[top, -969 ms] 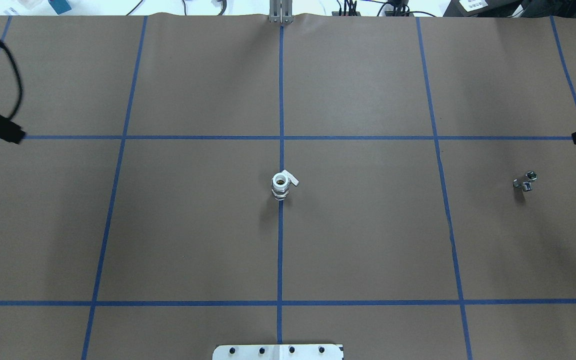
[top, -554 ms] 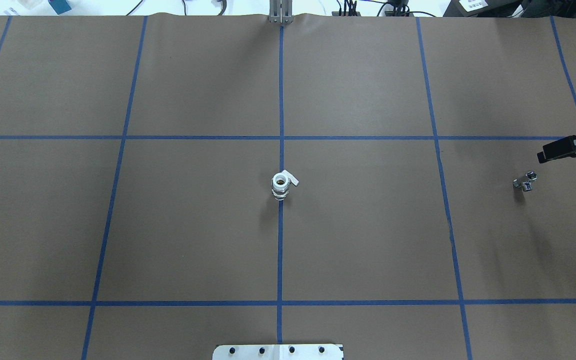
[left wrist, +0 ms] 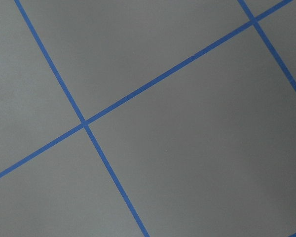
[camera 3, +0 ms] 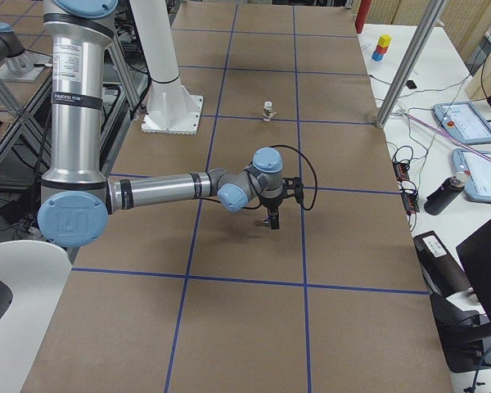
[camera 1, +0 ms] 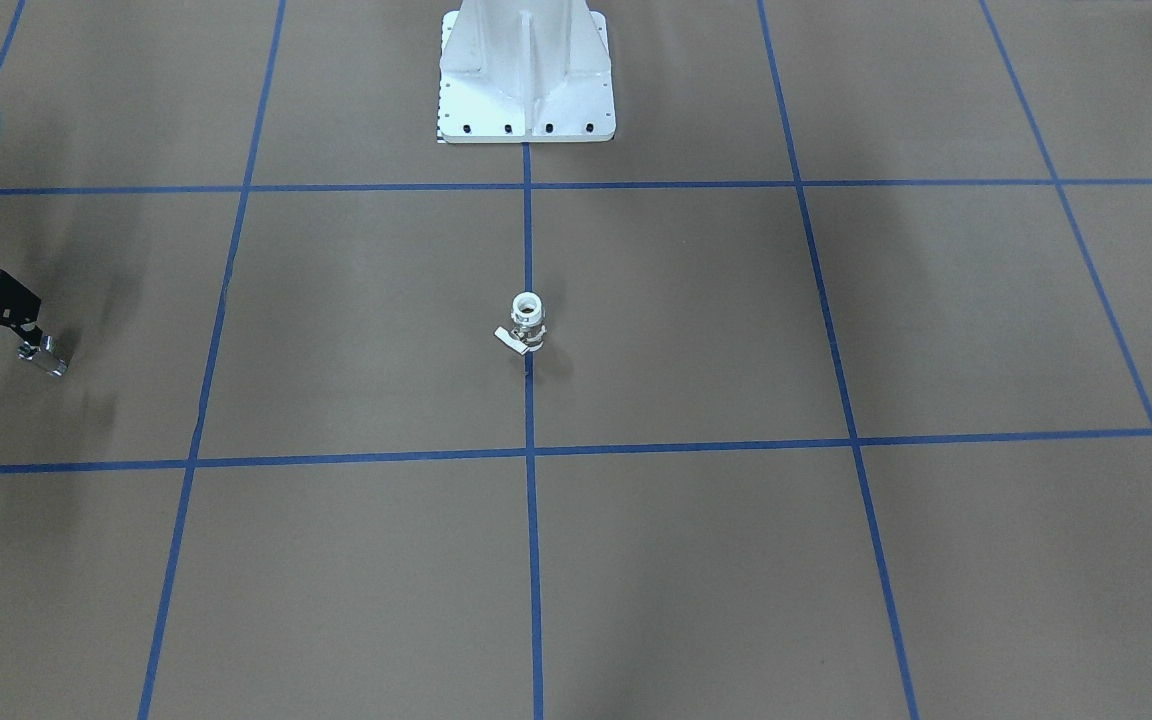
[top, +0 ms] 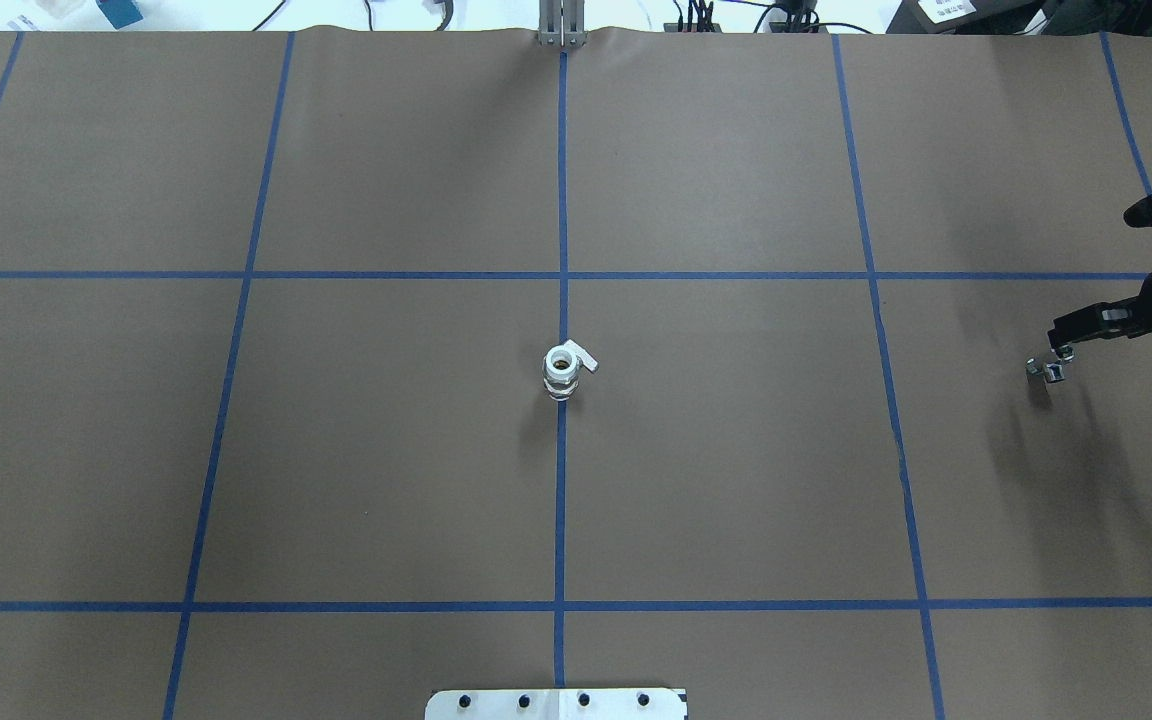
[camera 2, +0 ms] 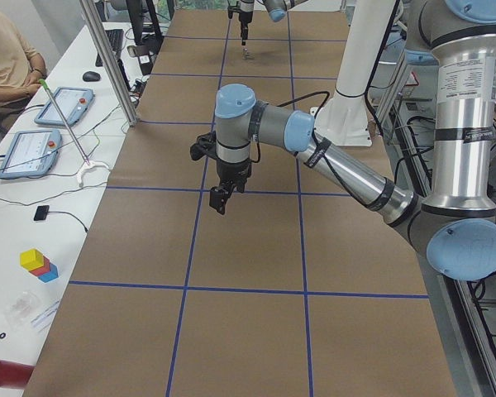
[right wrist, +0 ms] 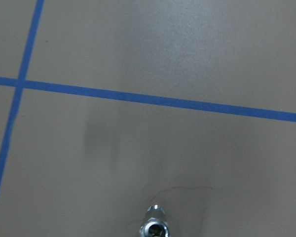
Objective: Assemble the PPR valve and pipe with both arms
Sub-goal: 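Lower the right gripper onto the chrome fitting and close on it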
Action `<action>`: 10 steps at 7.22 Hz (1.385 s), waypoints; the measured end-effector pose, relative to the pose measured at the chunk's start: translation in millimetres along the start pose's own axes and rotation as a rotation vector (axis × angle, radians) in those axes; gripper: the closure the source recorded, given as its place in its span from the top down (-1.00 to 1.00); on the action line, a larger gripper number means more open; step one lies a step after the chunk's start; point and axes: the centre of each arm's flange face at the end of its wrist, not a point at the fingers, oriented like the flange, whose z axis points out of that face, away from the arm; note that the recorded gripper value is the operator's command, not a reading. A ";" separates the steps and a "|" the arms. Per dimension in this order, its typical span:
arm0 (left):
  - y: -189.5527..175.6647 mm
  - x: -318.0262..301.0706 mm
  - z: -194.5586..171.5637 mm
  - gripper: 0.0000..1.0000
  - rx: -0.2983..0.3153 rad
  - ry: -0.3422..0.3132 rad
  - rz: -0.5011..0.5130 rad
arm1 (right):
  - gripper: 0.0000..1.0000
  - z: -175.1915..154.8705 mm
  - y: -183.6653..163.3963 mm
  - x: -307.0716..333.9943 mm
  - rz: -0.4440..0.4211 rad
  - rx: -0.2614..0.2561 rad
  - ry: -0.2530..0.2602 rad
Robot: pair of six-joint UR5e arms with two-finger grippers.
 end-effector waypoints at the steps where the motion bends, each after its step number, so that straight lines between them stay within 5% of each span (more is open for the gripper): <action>1: -0.2 0.1 -0.7 0.99 0.005 -0.001 0.003 | 0.92 13.6 3.9 -5.2 -0.004 -0.019 0.008; 3: -1.6 0.4 -2.1 0.99 0.021 -0.006 0.016 | 0.15 30.6 11.0 -12.9 -0.018 -0.043 0.022; 10: -0.9 -1.2 0.2 0.99 0.021 -0.006 0.016 | 0.15 42.8 -8.5 -25.8 -0.031 -0.039 0.018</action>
